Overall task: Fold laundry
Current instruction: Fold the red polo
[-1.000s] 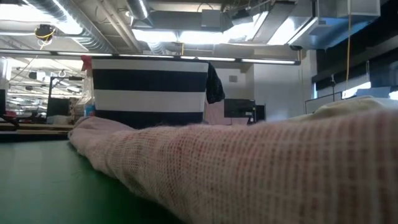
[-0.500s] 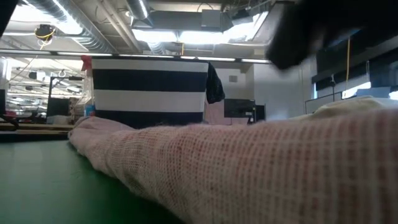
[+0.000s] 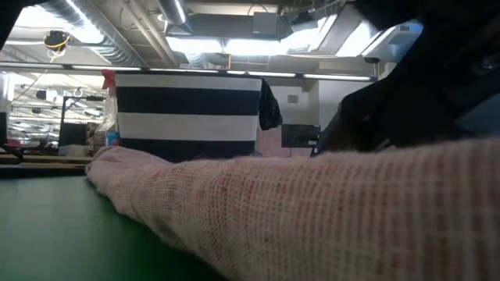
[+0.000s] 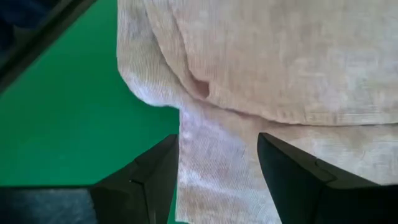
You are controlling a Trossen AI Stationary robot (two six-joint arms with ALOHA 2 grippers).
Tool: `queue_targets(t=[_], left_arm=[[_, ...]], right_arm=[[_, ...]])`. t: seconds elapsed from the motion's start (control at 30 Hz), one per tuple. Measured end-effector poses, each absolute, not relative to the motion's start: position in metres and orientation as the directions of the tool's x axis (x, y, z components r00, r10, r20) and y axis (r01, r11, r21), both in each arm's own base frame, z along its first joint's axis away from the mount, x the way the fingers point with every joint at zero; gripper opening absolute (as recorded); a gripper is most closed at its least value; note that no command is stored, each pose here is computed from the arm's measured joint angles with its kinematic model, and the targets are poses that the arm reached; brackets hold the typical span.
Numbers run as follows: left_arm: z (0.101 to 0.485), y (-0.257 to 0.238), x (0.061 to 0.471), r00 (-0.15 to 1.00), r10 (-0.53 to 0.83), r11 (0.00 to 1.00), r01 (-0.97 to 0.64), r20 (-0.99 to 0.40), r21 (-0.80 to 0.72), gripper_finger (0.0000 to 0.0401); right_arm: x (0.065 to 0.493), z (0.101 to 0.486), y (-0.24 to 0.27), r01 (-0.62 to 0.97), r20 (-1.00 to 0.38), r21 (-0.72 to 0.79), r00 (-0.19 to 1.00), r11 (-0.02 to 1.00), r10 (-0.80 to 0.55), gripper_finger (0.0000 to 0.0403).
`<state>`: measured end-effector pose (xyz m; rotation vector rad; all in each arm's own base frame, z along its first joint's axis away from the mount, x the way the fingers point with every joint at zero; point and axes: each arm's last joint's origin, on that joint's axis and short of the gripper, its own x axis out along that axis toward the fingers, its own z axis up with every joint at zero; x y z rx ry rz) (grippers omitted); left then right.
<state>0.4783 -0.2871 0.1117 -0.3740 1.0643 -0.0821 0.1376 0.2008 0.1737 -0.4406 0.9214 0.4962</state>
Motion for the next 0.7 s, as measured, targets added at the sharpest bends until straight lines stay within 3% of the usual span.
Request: queue_targets(t=[0.37, 0.7], left_arm=[[0.106, -0.285, 0.472, 0.462, -0.164, 0.967, -0.098, -0.871, -0.235, 0.001], [0.122, -0.284, 0.484, 0.576, -0.196, 0.95, -0.089, -0.794, -0.299, 0.006]], right_arm=[[0.133, 0.131, 0.195, -0.583, -0.872, -0.13, 0.453, 0.802, 0.188, 0.0217], [0.133, 0.124, 0.197, -0.554, -0.887, -0.103, 0.428, 0.826, 0.176, 0.0154]])
